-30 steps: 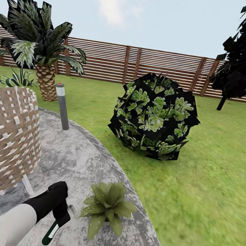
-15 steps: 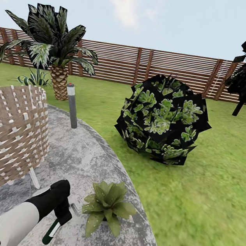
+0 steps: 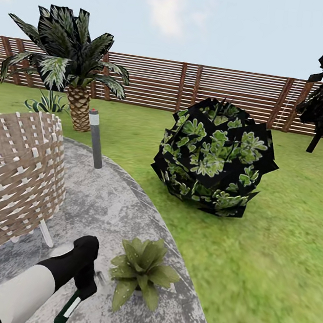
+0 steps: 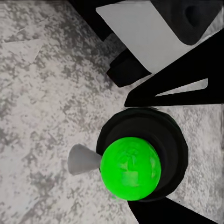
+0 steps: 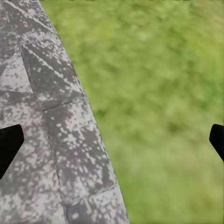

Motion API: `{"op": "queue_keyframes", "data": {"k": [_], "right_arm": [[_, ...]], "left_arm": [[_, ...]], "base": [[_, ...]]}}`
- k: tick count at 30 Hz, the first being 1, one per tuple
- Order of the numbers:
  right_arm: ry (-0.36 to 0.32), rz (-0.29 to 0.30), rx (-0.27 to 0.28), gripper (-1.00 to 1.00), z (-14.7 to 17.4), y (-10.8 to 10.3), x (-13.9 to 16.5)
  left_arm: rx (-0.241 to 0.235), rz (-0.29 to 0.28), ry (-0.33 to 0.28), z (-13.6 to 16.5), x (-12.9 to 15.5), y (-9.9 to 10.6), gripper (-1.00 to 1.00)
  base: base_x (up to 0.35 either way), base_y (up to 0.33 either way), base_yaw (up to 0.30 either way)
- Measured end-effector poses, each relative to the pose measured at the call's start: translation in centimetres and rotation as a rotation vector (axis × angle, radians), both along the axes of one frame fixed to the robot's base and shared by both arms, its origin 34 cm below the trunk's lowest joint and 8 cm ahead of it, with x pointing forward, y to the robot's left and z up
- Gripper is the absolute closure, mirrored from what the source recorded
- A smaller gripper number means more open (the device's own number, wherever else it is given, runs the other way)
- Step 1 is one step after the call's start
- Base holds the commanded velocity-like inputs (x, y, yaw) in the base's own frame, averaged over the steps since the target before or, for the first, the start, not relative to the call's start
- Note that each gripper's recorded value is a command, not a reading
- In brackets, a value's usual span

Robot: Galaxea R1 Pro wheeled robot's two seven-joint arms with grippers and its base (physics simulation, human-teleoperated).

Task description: Pick up the pesticide atomizer in the garden and spray insectifuge to fully cover both potted plants in the garden.

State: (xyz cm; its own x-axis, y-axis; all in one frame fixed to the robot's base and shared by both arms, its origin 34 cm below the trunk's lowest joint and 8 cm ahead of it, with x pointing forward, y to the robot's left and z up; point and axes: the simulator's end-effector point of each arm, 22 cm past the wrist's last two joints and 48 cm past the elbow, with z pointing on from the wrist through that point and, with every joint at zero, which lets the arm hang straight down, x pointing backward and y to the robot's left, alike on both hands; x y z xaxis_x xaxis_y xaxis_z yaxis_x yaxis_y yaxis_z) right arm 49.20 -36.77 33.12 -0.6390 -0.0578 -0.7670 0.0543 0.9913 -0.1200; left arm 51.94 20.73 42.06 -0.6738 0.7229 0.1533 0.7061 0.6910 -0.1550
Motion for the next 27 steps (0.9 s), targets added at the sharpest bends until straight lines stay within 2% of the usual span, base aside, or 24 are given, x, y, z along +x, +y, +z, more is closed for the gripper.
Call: {"op": "queue_keyframes", "data": {"k": [7,10,19,27], "right_arm": [[0.000,0.000,0.001,-1.00,0.00,0.06,0.03],[0.000,0.000,0.001,-1.00,0.00,0.05,0.01],[0.000,0.000,0.001,-1.00,0.00,0.07,0.01],[-0.001,0.001,0.002,-1.00,0.00,0.17,0.02]], "left_arm": [[-0.002,-0.003,0.010,0.02,-0.25,-0.10,1.00],[-0.002,-0.003,0.010,0.03,-0.24,-0.12,1.00],[-0.003,-0.005,0.007,0.04,-0.16,-0.28,1.00],[-0.001,-0.006,0.000,0.09,0.00,-0.21,1.00]], "base": [[0.000,-0.054,0.266],[0.000,-0.245,0.170],[0.000,-0.270,0.021],[0.075,-0.256,0.241]]}}
